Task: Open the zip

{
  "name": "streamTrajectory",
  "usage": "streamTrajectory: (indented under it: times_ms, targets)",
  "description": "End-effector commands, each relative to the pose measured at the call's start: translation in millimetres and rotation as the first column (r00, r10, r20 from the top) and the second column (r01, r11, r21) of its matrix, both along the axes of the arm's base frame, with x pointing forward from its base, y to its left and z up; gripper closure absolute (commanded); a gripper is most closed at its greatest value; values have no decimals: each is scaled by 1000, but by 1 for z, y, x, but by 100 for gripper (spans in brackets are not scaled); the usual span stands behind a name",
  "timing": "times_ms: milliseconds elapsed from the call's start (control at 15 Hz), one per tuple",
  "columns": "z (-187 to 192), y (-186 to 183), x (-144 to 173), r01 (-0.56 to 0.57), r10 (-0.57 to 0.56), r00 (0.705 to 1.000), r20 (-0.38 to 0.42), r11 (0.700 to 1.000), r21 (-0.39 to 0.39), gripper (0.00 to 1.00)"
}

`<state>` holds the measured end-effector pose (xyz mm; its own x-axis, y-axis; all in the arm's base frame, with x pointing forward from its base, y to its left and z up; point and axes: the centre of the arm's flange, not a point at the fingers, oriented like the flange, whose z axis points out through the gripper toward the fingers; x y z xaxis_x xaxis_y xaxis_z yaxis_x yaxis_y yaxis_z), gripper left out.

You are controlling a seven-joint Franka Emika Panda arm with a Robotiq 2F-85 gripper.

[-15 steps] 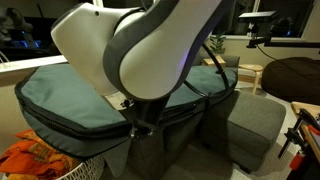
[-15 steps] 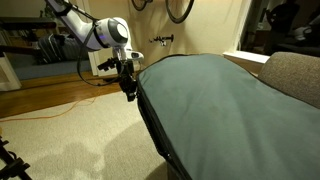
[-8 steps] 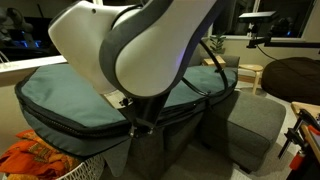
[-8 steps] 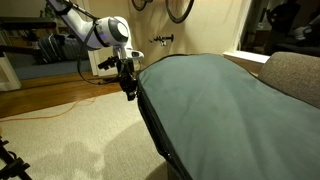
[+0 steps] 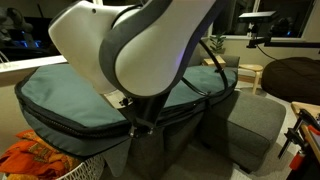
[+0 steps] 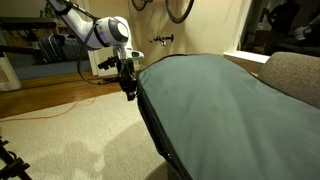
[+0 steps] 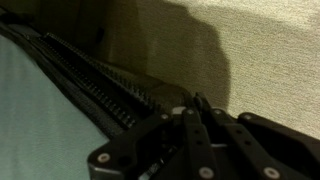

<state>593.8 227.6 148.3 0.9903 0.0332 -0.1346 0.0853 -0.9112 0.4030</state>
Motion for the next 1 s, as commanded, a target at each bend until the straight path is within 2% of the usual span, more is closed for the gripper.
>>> streamTrajectory:
  times_ms: [0,133,200,333,600,933]
  targets:
    - [33,56,-27,-29,31,999,-42,998,47,95]
    - [32,54,-26,-28,30,999,-45,999,44,95]
    - [30,54,-26,-21,23,999,-48,999,43,69]
    - [28,58,-26,-23,26,999,-48,998,51,64]
    - [38,95,-48,-58,66,995,-74,993,102,38]
    - [42,70,-51,-59,64,997,-42,992,110,6]
